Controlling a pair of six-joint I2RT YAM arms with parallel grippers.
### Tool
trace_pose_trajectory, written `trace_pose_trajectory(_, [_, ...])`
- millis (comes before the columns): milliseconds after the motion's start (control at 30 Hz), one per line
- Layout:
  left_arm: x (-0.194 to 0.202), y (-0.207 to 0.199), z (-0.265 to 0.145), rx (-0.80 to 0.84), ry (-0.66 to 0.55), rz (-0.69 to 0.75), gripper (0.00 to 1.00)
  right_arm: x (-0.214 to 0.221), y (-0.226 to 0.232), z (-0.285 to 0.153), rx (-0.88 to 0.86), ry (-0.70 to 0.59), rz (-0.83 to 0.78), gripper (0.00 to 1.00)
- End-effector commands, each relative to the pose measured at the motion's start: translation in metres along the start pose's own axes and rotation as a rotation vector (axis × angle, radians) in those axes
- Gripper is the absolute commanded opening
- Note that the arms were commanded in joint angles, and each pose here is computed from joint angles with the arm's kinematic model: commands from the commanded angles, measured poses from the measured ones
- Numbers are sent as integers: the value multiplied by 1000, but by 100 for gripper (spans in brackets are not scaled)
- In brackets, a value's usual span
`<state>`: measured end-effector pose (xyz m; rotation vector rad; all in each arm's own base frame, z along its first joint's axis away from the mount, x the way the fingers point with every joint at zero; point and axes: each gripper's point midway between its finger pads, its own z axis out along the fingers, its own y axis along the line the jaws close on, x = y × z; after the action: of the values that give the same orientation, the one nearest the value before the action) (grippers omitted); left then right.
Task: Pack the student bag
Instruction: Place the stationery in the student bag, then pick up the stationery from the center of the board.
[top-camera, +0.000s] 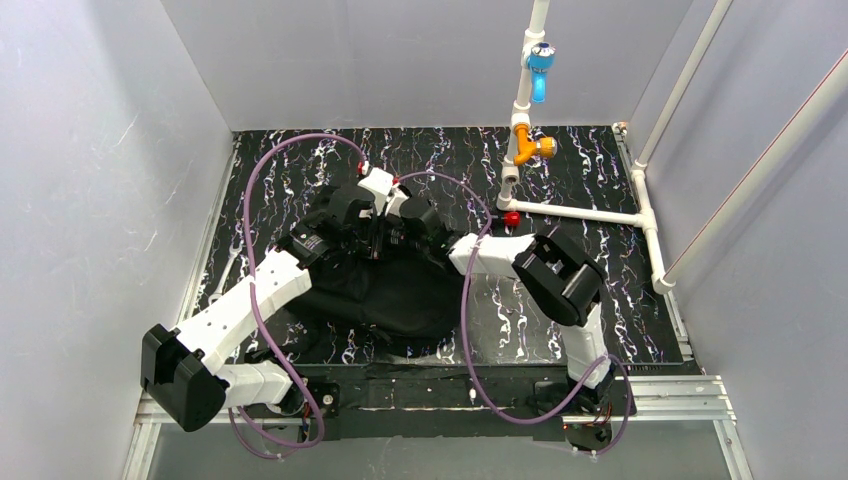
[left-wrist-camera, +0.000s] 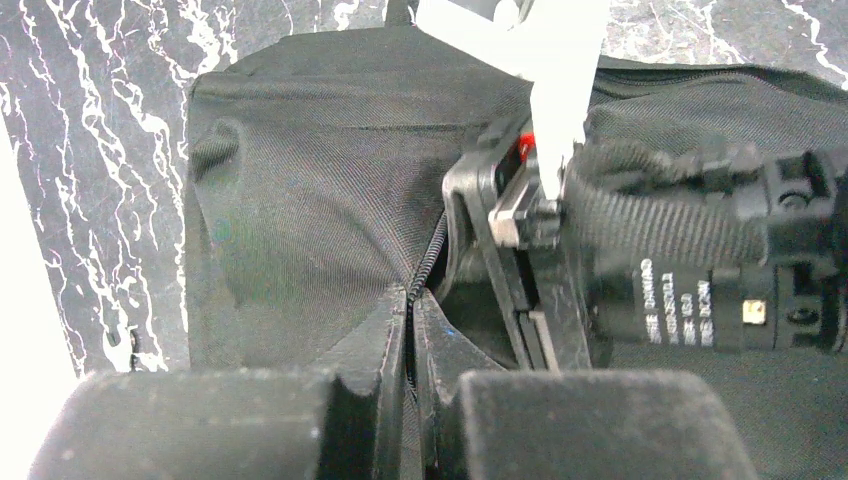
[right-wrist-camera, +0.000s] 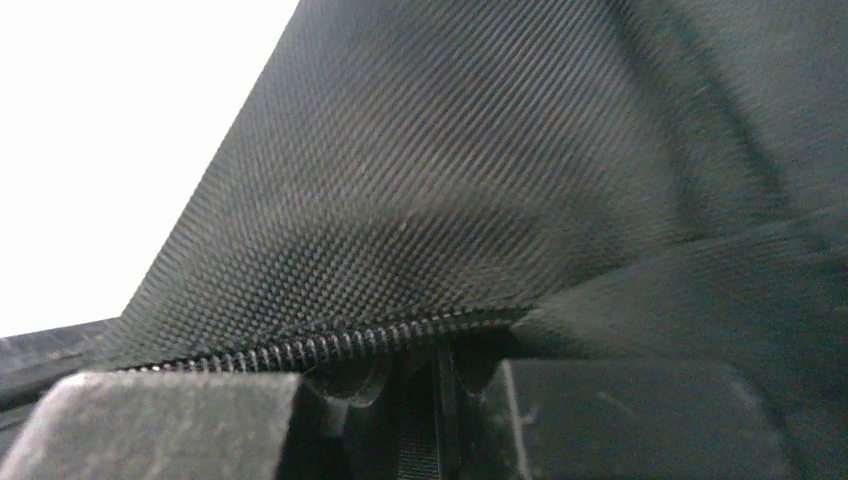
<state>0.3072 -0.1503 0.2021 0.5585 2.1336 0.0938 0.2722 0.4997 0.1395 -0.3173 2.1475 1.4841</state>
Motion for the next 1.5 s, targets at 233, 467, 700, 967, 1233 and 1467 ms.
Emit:
trace_pose_trajectory(233, [-27,-1,-12,22,-108,-48,0,-16,-9,-75,97,-16,-38,38])
trace_pose_trajectory(467, [-25,-2,-10,20,-97,-43,0,-24,-54,-213,699,-18,-188,72])
trace_pose_trajectory(700, [-26,-4,-11,33,-100,-55,0,-39,-146,-394,1277,-286,90,97])
trace_pose_trajectory(967, [-23,-5,-9,35,-94,-56,0,-41,-216,-484,1507,-421,373,98])
trace_pose_trajectory(1233, [-25,-8,-10,50,-97,-58,0,-7,-263,-476,1468,-368,596,88])
trace_pose_trajectory(1467, [-24,-11,-7,62,-85,-54,0,7,-283,-462,1415,-363,587,81])
